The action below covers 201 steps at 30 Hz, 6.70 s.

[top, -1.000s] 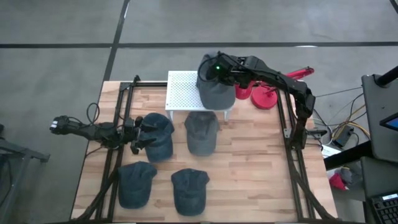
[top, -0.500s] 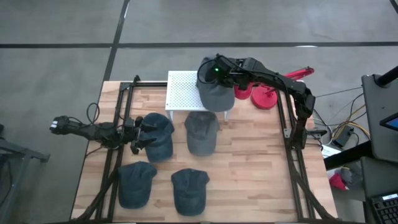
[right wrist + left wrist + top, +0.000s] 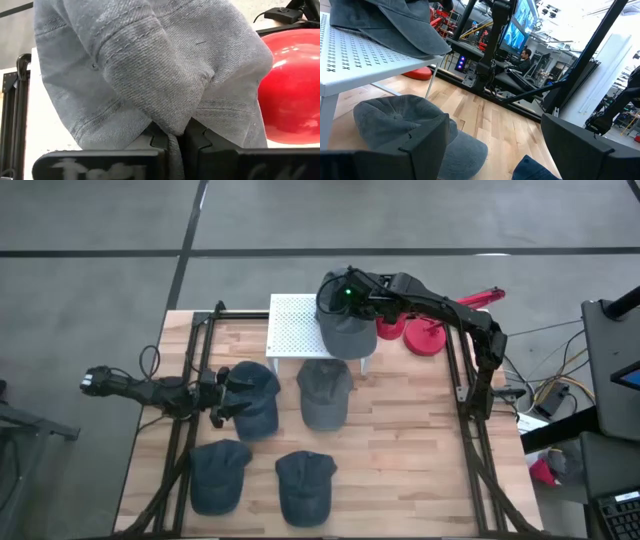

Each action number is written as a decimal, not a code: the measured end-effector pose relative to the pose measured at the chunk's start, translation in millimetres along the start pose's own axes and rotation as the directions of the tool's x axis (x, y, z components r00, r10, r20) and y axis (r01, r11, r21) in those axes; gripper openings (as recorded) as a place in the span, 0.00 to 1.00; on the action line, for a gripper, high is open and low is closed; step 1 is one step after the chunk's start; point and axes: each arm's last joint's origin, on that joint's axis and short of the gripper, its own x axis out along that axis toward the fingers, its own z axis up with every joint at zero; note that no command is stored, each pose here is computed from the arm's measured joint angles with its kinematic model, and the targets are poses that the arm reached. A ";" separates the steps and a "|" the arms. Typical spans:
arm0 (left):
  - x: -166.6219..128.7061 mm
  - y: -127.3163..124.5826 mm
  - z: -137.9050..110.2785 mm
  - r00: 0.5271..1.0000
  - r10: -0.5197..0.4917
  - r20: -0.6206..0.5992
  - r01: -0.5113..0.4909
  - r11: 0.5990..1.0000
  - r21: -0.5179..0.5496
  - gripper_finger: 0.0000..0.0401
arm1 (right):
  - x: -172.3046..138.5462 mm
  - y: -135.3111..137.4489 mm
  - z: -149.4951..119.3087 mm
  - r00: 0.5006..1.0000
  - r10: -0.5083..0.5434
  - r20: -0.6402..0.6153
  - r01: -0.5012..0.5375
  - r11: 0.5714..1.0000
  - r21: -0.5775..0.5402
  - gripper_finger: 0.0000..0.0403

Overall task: Pick & Place hat
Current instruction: Stack the bottom gray cap on the gray cap on the shelf, then stack the gray cap on the gray cap on the shelf

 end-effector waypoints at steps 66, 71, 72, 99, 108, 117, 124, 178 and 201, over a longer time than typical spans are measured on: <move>0.0 0.5 0.0 1.000 0.014 0.004 -0.015 0.978 0.206 0.79 | -105.4 8.0 -176.1 0.965 0.128 -0.229 -0.235 0.810 -0.537 0.37; 0.0 1.1 -1.5 1.000 0.021 -0.010 -0.018 0.976 0.215 0.79 | -85.7 5.3 -192.6 0.967 0.109 -0.231 -0.223 0.801 -0.556 0.45; 0.0 1.2 -1.6 1.000 0.021 -0.012 -0.018 0.975 0.219 0.79 | -80.6 5.2 -195.4 0.967 0.111 -0.231 -0.224 0.803 -0.552 0.47; 0.0 1.5 -2.3 1.000 0.025 -0.019 -0.020 0.972 0.233 0.79 | 35.0 -13.0 -230.2 0.945 0.248 -0.211 -0.315 0.865 -0.392 0.68; -0.1 1.7 -2.7 0.999 0.027 -0.022 -0.021 0.971 0.237 0.79 | 60.9 -24.2 -222.2 0.965 0.190 -0.183 -0.245 0.901 -0.358 0.69; 0.0 1.7 -2.6 0.999 0.026 -0.022 -0.020 0.970 0.244 0.79 | 77.6 -43.7 -229.3 0.974 0.126 -0.188 -0.183 0.927 -0.328 0.68; 0.0 1.6 -2.5 0.999 0.026 -0.021 -0.020 0.970 0.244 0.79 | 86.4 -57.4 -233.8 0.974 0.074 -0.212 -0.140 0.938 -0.317 0.66; 0.0 1.5 -2.3 1.000 0.024 -0.019 -0.019 0.971 0.240 0.79 | 58.6 -70.6 -244.6 0.925 -0.186 -0.332 0.023 0.899 -0.438 0.57; -0.1 1.6 -2.6 0.999 0.025 -0.021 -0.019 0.970 0.243 0.79 | 119.8 -71.9 -292.5 0.842 -0.365 -0.398 0.112 0.839 -0.533 0.43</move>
